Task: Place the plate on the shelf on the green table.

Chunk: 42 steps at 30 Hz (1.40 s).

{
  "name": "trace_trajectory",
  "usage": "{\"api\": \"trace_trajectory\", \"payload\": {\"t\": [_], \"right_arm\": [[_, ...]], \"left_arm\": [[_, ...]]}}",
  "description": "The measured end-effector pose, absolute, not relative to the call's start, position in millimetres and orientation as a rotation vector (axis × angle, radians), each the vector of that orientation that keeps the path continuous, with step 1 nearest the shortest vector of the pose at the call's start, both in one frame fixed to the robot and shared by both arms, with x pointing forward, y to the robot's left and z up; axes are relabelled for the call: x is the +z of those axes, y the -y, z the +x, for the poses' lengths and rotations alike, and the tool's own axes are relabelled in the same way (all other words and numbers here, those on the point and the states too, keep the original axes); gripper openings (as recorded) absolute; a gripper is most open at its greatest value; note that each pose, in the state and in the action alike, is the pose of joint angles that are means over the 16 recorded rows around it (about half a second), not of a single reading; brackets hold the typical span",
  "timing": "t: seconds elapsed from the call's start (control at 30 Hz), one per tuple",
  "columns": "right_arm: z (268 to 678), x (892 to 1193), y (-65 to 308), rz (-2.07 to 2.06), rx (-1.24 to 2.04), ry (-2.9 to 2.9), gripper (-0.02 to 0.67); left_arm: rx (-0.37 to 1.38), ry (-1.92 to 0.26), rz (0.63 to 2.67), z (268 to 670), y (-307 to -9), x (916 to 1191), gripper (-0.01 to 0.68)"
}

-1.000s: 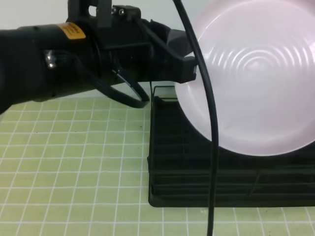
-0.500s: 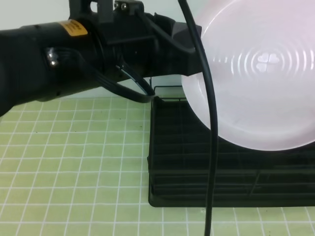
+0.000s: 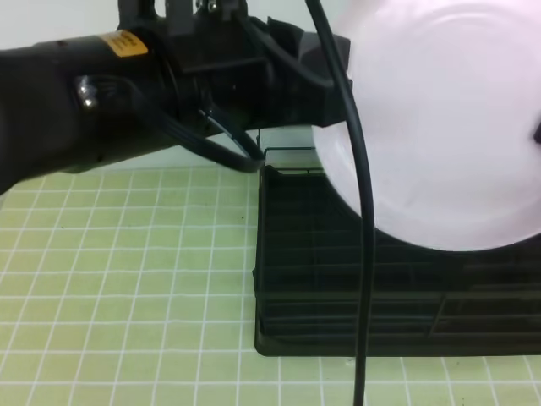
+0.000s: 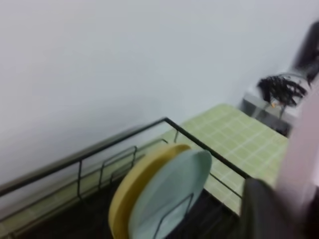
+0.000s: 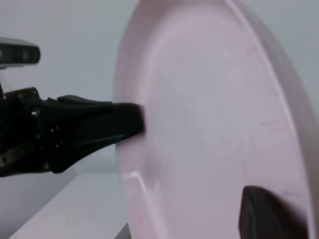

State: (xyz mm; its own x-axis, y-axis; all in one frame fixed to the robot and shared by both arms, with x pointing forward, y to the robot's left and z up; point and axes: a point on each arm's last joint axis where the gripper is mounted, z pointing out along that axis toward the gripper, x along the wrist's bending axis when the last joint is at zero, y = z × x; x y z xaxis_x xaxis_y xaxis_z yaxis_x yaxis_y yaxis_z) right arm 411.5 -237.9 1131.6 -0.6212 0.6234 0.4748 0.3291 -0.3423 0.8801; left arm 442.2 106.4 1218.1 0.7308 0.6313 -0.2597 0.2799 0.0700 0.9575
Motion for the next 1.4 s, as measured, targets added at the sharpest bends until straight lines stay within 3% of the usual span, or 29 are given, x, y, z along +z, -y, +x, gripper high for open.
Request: {"api": "trace_trajectory", "payload": {"t": [0.2, 0.33, 0.43, 0.73, 0.9, 1.13, 1.4], "right_arm": [[413.8, 1130.9, 239.2, 1.222, 2.032, -1.66, 0.115], [415.0, 1132.2, 240.3, 1.18, 1.993, -1.657, 0.1], [416.6, 1136.2, 241.9, 1.137, 1.952, -1.645, 0.099], [421.7, 1167.6, 246.5, 0.906, 1.696, -1.684, 0.098], [424.1, 1189.5, 247.8, 0.711, 1.442, -1.812, 0.098], [435.2, 1196.1, 259.4, 0.497, 0.959, -2.034, 0.097], [466.1, 1181.3, 266.7, 0.306, 0.651, -2.155, 0.097]], "left_arm": [[0.264, -0.766, 1.569, 437.5, -105.5, 1215.2, 0.393], [0.254, -0.748, 1.599, 432.1, -107.7, 1216.1, 0.447], [0.269, -0.724, 1.623, 426.8, -111.7, 1218.6, 0.405], [0.404, -0.635, 1.703, 405.3, -134.5, 1230.6, 0.129], [0.515, -0.64, 1.75, 392.7, -154.6, 1230.7, 0.02], [0.642, -0.723, 1.749, 372.2, -187.6, 1208.0, 0.0], [0.796, -0.713, 1.698, 349.8, -217.8, 1153.1, 0.0]]}}
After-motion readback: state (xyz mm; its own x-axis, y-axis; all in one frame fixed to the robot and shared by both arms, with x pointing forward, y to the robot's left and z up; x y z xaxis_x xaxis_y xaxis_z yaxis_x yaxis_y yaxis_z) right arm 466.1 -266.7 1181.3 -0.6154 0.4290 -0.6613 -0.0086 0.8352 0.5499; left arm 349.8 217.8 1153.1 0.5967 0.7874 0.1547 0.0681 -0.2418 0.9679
